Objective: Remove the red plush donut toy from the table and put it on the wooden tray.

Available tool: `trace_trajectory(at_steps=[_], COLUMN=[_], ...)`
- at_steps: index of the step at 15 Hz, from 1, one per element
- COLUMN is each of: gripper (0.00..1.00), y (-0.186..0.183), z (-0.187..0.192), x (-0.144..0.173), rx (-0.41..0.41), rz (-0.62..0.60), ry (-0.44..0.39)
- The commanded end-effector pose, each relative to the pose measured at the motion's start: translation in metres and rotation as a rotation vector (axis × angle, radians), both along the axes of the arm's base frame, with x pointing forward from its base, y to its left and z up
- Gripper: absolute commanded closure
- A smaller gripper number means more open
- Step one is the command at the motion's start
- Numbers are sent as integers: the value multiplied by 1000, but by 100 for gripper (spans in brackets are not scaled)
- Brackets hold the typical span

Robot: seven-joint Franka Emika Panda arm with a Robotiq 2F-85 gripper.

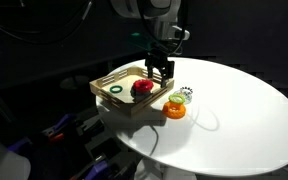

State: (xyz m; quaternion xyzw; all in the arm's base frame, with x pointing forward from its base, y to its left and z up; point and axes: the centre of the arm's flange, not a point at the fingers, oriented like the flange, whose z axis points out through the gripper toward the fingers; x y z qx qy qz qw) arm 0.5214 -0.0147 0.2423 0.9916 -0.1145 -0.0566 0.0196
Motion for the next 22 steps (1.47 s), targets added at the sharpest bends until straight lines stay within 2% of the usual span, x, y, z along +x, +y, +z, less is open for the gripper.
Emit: trace_trajectory(at_steps=[1,9,12,15,22], gripper=[0,0,0,0,0], y=[-20,-53,-63,-71,-86], z=[34,86,108,132,195], x=[-16,-40,-51,-59,-84], rx=[-18,-40,-49,-39,2], rz=[18,36,38,43,65], ry=[29,129,141,110,-27])
